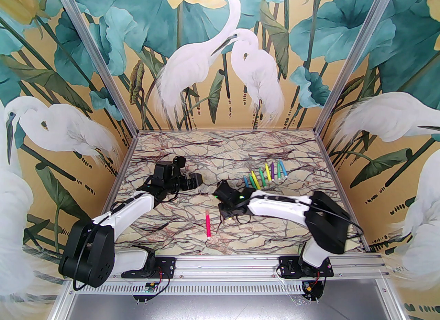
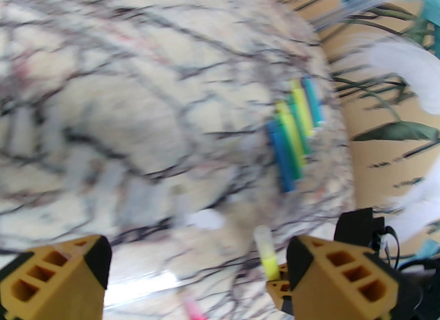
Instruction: Open the pen caps
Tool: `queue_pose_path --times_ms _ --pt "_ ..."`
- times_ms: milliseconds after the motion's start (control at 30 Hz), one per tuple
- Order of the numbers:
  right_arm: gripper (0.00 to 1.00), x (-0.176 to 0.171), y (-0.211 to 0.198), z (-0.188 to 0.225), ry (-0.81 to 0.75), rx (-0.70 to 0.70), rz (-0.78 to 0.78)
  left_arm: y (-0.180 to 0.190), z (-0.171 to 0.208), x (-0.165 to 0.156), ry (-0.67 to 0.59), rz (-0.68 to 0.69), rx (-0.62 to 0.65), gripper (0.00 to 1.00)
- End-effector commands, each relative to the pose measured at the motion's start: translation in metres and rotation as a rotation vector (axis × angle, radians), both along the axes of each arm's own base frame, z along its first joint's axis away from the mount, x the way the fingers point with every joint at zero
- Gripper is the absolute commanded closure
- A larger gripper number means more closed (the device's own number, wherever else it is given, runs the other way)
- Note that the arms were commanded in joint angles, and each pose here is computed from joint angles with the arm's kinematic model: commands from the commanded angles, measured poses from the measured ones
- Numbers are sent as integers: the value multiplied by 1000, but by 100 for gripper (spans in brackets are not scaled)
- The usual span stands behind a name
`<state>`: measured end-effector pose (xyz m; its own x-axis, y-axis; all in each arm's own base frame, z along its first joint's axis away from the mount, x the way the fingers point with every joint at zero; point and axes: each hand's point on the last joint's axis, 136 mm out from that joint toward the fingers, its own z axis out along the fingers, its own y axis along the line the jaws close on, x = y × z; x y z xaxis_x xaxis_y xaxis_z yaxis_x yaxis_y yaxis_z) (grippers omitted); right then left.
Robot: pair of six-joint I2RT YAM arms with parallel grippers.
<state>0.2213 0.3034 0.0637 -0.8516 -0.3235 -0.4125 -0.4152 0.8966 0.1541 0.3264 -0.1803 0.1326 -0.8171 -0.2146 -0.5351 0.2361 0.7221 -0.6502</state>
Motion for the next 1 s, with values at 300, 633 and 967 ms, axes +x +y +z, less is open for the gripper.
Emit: queue_pose_path --times_ms 300,633,967 --pt "86 19 -13 57 -169 185 36 -79 36 -7 -23 -242 -223 17" --pt "86 19 -15 71 -214 216 45 -123 47 -24 -14 -392 -309 26" --pt "87 18 -16 78 -231 238 49 -139 44 -30 19 -445 -319 42"
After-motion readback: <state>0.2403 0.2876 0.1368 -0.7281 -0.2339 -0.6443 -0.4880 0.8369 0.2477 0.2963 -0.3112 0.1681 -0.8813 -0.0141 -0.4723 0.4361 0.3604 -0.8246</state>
